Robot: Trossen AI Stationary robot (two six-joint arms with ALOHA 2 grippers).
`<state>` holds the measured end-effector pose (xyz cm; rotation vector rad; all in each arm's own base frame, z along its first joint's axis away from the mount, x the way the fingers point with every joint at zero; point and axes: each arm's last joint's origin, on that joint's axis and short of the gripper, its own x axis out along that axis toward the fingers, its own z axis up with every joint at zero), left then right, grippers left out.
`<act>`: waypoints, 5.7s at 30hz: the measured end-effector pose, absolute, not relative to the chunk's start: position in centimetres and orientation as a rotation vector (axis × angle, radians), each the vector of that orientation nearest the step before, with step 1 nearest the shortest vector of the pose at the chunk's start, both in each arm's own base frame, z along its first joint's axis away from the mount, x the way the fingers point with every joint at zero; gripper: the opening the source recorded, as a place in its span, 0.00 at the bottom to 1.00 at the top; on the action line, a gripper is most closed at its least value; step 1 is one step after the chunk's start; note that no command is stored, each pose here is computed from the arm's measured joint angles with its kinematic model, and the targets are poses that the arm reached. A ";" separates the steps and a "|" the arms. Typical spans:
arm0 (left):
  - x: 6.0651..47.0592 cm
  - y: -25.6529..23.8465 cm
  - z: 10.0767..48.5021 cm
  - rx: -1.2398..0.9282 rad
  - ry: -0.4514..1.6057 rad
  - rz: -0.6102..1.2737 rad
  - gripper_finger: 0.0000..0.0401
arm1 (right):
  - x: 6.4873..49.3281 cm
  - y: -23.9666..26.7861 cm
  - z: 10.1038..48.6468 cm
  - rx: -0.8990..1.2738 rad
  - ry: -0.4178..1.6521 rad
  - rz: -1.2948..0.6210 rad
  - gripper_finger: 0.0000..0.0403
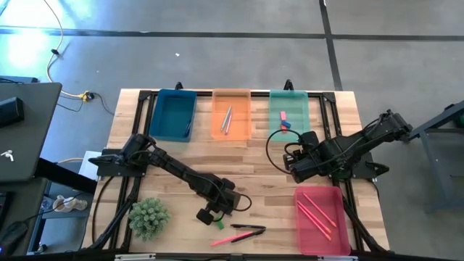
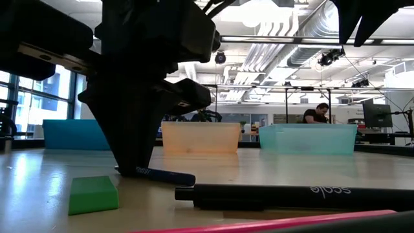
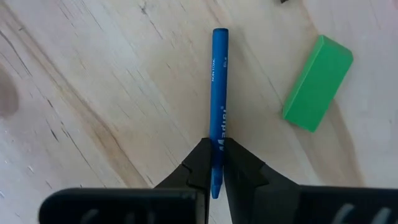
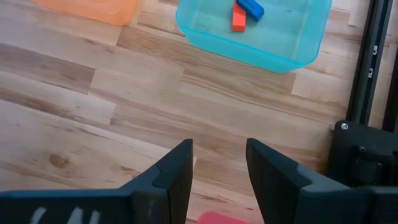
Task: Sort crayons/erasers/pens/pencils in bins
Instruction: Put the blue crayon into the blue bin, then put the top black ballpen into the orange bin
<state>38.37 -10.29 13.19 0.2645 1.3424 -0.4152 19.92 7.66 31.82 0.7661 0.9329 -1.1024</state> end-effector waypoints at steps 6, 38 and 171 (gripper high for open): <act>38.5 -9.5 13.3 0.184 1.346 -0.402 0.03 | 19.9 7.7 31.8 0.763 0.934 -1.100 0.35; 36.6 -0.9 23.3 0.000 1.165 -0.180 0.03 | 20.0 7.7 31.8 0.750 0.939 -1.079 0.35; 12.8 7.0 28.7 -0.651 0.759 0.284 0.30 | 35.5 13.4 36.4 0.269 0.758 -0.244 0.35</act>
